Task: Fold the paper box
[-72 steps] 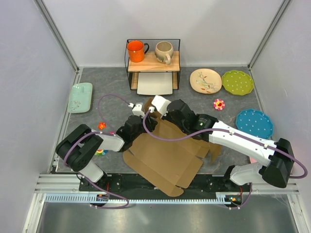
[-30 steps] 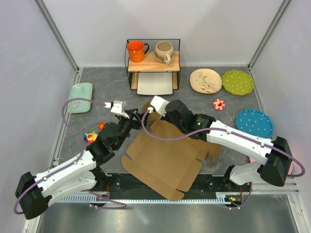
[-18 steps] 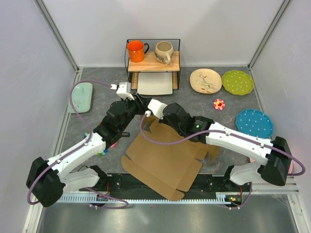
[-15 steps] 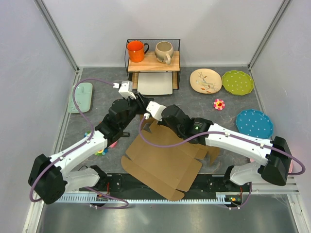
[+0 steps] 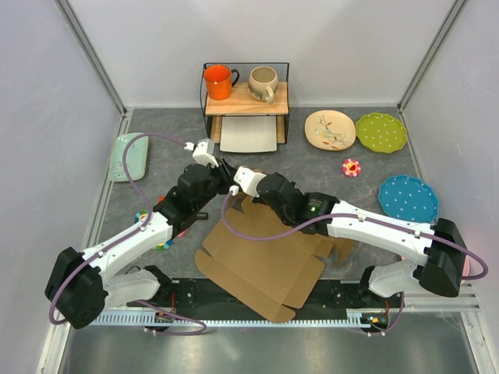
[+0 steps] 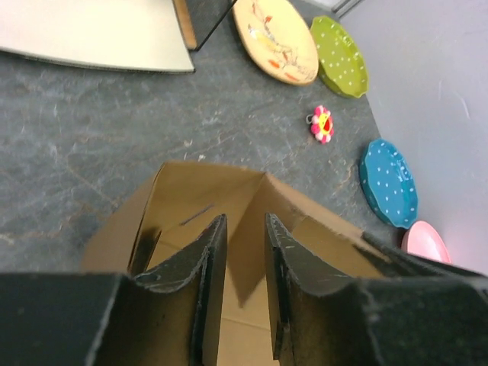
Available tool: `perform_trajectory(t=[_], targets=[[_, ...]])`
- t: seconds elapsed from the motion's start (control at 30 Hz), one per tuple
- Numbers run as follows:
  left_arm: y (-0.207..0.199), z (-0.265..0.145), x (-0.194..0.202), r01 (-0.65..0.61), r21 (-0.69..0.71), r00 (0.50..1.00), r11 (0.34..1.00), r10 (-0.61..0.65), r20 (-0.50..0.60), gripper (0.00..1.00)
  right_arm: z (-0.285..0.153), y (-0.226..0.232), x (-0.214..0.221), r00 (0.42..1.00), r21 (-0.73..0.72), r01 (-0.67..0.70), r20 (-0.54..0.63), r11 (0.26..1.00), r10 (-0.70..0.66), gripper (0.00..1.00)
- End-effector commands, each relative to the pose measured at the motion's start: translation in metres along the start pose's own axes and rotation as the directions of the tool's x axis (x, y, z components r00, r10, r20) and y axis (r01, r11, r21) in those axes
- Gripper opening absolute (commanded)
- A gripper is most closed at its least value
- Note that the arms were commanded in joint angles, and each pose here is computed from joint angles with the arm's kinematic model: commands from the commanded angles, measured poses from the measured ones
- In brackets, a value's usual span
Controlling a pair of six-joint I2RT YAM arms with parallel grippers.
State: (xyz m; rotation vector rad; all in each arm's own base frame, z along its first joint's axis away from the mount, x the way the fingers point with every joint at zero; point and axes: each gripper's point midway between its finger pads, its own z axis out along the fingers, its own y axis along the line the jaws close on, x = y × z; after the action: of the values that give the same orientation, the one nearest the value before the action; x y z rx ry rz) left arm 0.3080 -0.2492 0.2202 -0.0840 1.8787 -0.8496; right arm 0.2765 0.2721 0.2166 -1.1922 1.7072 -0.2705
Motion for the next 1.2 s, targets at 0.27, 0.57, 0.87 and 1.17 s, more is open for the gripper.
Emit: perform_trajectory(t=[0.27, 0.57, 0.87, 1.17], targets=[[0.002, -0.009, 0.027, 0.119, 0.042, 0.991, 0.992, -0.116, -0.065, 0.33, 0.002, -0.006, -0.008, 1.0, 0.071, 0.022, 0.008, 0.997, -0.023, 0.0], [0.018, -0.041, -0.01, 0.079, -0.036, 0.994, 0.996, -0.076, 0.083, 0.45, 0.002, -0.007, -0.001, 0.996, 0.125, 0.089, -0.018, 0.988, -0.087, 0.0], [0.053, -0.072, -0.01, 0.019, -0.094, 0.987, 0.995, -0.003, 0.158, 0.73, 0.0, -0.01, -0.002, 0.994, 0.146, 0.114, -0.012, 0.983, -0.113, 0.0], [0.078, -0.048, 0.043, -0.128, -0.068, 0.99, 0.989, 0.131, 0.046, 0.72, 0.003, -0.005, 0.005, 0.992, 0.141, 0.122, -0.01, 0.983, -0.122, 0.0]])
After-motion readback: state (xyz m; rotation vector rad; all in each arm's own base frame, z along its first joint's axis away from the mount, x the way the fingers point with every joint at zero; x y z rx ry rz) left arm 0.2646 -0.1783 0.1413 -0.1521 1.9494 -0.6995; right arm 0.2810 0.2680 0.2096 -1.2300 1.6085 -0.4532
